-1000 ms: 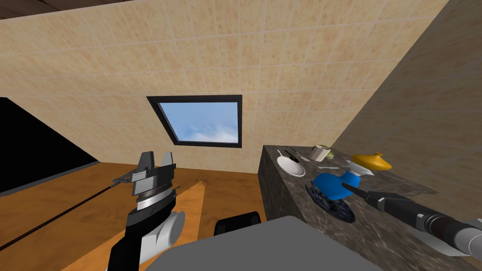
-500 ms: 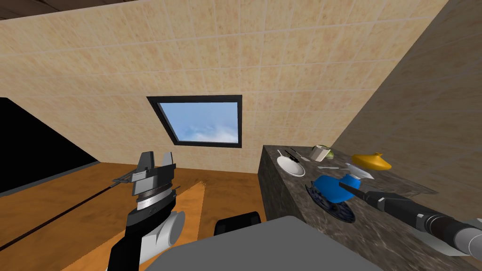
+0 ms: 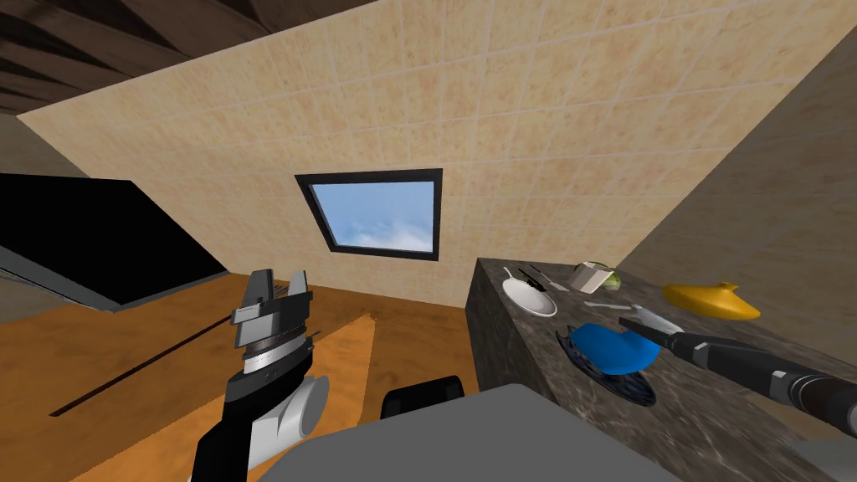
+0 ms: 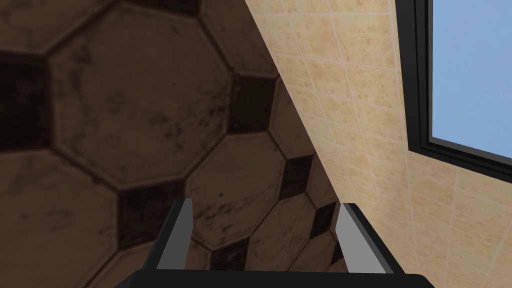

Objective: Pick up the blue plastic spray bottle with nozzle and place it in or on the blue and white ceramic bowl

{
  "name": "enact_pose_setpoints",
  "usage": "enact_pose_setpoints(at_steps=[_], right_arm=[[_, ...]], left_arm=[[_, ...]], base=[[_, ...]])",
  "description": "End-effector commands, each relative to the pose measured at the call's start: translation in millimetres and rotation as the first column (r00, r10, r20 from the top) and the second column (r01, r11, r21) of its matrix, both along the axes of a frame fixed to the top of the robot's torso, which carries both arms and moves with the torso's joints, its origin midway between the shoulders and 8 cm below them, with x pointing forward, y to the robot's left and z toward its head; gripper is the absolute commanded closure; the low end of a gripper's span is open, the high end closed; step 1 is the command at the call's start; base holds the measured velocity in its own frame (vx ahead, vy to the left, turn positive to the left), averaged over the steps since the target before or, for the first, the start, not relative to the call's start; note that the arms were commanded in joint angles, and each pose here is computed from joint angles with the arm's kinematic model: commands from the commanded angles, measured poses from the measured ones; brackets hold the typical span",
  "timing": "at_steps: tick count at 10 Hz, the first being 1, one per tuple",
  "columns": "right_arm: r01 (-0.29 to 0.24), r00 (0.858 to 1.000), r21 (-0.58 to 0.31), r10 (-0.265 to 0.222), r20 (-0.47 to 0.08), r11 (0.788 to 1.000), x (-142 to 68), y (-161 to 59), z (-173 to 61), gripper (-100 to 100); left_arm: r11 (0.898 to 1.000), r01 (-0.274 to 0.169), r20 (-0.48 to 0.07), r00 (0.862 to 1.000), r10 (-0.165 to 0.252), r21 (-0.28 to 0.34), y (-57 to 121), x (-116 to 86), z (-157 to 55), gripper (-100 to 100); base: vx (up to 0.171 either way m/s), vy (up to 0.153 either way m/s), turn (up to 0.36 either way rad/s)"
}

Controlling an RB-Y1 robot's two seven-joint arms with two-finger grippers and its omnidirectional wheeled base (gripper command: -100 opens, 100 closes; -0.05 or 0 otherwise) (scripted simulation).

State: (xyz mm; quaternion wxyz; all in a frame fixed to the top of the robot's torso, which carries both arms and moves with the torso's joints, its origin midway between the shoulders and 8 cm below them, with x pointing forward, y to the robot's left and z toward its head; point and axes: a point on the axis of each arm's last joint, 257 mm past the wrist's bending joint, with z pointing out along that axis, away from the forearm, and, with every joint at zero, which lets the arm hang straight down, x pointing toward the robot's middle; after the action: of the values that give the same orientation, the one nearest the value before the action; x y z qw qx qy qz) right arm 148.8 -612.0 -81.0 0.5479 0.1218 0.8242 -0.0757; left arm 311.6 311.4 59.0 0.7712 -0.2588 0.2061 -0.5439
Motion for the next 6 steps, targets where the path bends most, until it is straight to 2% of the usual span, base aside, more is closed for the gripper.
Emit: enact_pose_setpoints(at_steps=[1, 4, 5, 6], right_arm=[[0.023, 1.0, 0.002, -0.023, 0.001, 1.0, 0, -8, 10, -100], [0.062, 0.998, 0.003, -0.062, 0.004, 0.998, 1, -23, 27, -100], [0.053, 0.999, 0.002, -0.053, 0.003, 0.999, 0, -20, 23, -100], [0.055, 0.998, 0.003, -0.055, 0.003, 0.998, 0, -21, 23, 0]], left_arm=[[1.0, 0.0, 0.0, 1.0, 0.0, 0.0, 0.0, 0, 0, 0], [1.0, 0.0, 0.0, 1.0, 0.0, 0.0, 0.0, 0, 0, 0], [1.0, 0.0, 0.0, 1.0, 0.0, 0.0, 0.0, 0, 0, 0], [1.0, 0.0, 0.0, 1.0, 0.0, 0.0, 0.1, 0, 0, 0]], base=[[-0.05, 0.049, 0.151], [-0.052, 0.05, 0.152], [-0.022, 0.02, 0.028], [0.0, 0.0, 0.0]])
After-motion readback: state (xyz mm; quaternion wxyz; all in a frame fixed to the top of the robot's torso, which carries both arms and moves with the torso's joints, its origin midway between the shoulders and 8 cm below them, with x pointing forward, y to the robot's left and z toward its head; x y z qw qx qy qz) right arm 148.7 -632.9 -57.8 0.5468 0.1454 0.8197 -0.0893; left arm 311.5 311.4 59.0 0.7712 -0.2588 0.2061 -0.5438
